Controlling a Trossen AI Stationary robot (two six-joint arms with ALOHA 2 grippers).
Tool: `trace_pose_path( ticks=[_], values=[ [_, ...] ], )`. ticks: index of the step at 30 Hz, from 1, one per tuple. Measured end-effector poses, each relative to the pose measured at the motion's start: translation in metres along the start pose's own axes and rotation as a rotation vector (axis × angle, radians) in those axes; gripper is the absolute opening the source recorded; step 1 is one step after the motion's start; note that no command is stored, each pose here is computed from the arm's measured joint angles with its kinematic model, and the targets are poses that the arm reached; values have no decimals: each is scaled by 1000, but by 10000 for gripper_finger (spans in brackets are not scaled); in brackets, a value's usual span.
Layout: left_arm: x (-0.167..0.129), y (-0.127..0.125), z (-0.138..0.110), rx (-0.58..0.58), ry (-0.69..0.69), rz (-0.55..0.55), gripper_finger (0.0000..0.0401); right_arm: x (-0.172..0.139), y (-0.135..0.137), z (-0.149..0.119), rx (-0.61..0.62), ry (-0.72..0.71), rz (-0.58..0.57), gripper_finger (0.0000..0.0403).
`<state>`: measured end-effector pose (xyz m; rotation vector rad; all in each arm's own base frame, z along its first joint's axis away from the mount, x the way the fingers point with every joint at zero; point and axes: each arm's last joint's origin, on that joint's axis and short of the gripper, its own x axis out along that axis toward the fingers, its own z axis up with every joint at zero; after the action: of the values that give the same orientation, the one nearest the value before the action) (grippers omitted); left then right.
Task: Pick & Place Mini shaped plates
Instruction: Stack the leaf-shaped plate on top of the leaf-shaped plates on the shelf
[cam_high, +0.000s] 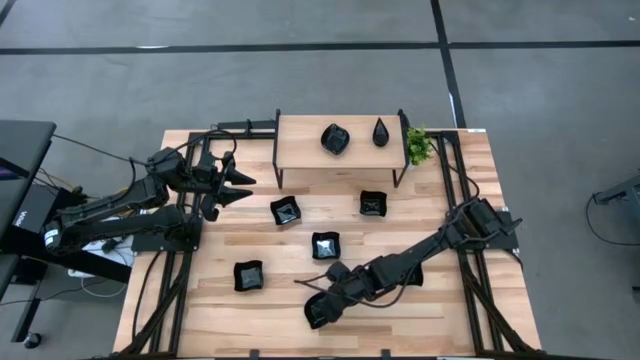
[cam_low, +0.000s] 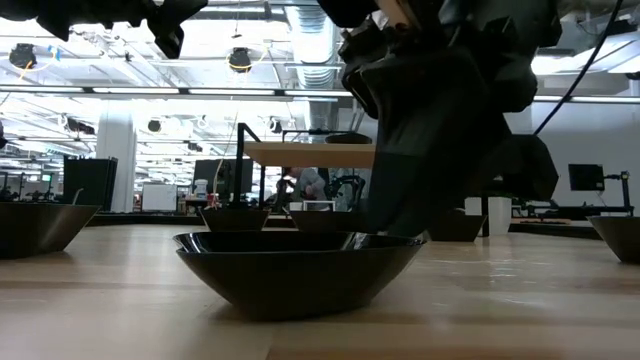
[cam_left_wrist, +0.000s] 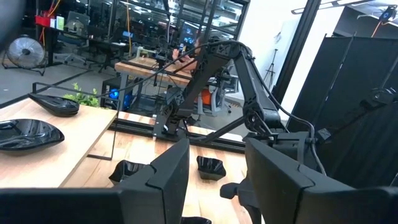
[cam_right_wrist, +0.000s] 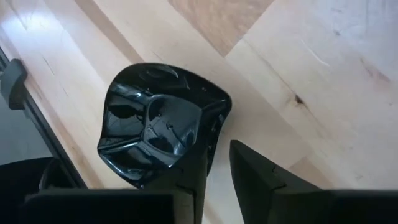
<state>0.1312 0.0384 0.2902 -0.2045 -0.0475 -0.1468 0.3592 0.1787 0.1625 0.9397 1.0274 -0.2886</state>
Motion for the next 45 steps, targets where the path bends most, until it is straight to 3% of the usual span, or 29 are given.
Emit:
trace_pose_path(
  ticks=[22,38,45],
  values=[
    [0,0,0,7,-4,-1,159,0,2,3,1,6,35,60],
    [0,0,2,31,-18,-4,159,0,-2,3,-3,-5,-14,60],
    [0,-1,2,31,-19,-4,159,13,-1,1,52,-58,8,60]
  ],
)
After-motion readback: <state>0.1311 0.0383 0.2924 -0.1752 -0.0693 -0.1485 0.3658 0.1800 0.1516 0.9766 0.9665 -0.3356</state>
